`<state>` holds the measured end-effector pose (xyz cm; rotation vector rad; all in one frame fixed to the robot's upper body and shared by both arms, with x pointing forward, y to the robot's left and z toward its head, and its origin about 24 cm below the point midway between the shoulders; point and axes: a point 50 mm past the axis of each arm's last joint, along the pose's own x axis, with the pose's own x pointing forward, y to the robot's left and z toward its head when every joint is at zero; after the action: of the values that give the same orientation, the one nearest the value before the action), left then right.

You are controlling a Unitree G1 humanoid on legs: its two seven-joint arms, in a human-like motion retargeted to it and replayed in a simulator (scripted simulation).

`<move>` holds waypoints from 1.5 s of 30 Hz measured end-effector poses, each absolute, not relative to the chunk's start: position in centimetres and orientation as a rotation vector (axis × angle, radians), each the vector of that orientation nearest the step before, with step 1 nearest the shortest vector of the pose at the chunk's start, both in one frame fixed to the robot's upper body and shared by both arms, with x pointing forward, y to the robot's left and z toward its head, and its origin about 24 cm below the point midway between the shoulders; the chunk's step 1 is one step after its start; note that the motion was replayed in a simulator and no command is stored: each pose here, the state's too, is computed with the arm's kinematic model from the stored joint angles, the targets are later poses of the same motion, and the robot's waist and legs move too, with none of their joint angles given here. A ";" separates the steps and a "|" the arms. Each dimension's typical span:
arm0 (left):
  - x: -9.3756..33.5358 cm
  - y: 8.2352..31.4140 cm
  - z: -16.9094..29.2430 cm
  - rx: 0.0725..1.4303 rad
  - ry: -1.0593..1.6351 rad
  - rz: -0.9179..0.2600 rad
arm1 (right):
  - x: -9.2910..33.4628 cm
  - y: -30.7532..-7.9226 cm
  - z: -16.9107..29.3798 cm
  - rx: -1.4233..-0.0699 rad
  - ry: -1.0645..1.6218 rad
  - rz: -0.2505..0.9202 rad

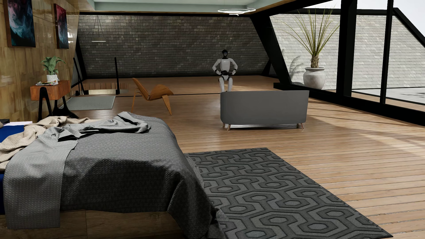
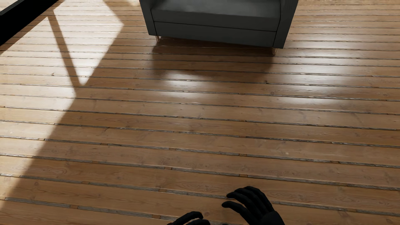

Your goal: Walk towards black sofa

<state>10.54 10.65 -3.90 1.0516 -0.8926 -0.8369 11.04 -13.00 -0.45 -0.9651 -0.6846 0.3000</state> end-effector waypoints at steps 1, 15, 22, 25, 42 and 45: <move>10.4 11.1 -4.3 1.060 -0.880 -0.881 | 10.9 -13.0 -0.8 -0.971 -0.671 0.308; 10.8 12.9 -3.6 1.158 -0.903 -0.881 | 9.8 -11.8 -2.0 -0.908 -0.592 0.362; 11.8 12.0 -3.1 1.166 -0.952 -0.817 | 9.8 -12.5 -2.3 -0.912 -0.541 0.342; 12.5 10.6 -2.1 1.119 -1.040 -0.769 | 9.4 -13.4 -3.1 -0.941 -0.481 0.315; 10.3 9.3 -3.2 1.001 -0.947 -0.840 | 10.4 -14.3 -1.7 -1.040 -0.640 0.399; 10.4 9.6 -3.3 1.012 -0.921 -0.814 | 10.8 -13.6 -1.3 -1.011 -0.678 0.394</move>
<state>10.40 9.62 -3.29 1.0119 -0.9208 -0.8138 10.82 -13.60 -1.25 -1.0105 -0.6782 0.3938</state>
